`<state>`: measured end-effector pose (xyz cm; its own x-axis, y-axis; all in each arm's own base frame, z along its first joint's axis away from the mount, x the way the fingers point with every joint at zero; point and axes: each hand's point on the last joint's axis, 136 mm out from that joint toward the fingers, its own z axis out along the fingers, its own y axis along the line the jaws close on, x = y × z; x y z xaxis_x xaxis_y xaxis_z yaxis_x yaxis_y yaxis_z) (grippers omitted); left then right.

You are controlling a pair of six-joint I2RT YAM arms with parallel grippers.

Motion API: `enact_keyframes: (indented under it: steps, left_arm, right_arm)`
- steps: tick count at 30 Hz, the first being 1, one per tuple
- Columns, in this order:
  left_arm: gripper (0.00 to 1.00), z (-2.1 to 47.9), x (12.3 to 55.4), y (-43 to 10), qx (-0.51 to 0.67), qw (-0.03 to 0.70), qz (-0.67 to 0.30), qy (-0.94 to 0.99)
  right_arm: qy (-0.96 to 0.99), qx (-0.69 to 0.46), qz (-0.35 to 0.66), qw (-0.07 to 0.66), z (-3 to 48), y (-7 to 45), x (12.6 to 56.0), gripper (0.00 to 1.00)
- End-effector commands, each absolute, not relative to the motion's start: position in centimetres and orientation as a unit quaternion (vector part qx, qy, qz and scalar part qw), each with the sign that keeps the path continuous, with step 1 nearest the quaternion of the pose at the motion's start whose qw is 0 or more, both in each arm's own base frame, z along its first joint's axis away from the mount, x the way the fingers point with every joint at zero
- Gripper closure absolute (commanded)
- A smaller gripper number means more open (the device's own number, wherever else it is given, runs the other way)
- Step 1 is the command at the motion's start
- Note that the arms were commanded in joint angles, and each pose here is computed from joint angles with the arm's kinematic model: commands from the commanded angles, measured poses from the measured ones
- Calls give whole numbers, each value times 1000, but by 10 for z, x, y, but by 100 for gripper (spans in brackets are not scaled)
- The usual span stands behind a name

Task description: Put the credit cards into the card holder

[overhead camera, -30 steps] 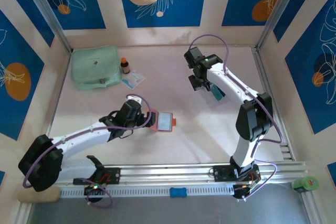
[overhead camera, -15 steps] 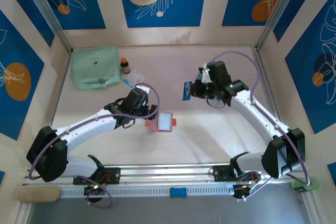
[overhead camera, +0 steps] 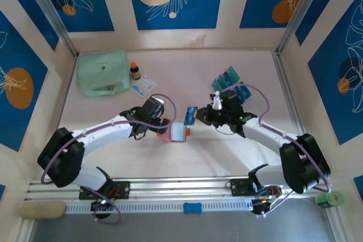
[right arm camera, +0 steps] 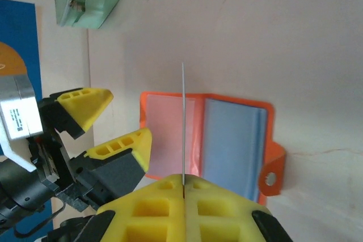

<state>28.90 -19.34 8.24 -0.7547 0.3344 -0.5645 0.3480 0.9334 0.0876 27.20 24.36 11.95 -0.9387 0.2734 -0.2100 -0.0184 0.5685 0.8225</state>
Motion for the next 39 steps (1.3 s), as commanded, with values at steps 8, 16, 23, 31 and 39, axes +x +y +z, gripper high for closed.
enact_keyframes:
  steps: [8,16,23,31,39]
  left_arm:
    - [0,60,278,-172,158,280,14,947]
    - [0,46,268,-163,129,271,11,954]
    - [0,37,262,-159,119,265,11,957]
    - [0,33,260,-158,115,263,9,958]
    - [0,34,261,-158,116,265,9,957]
  right_arm:
    - [862,32,474,177,102,278,269,100]
    - [863,20,470,183,91,289,269,100]
    - [864,13,469,182,81,297,269,100]
    - [862,-7,473,185,81,306,266,100]
    - [867,-14,465,179,71,311,265,100]
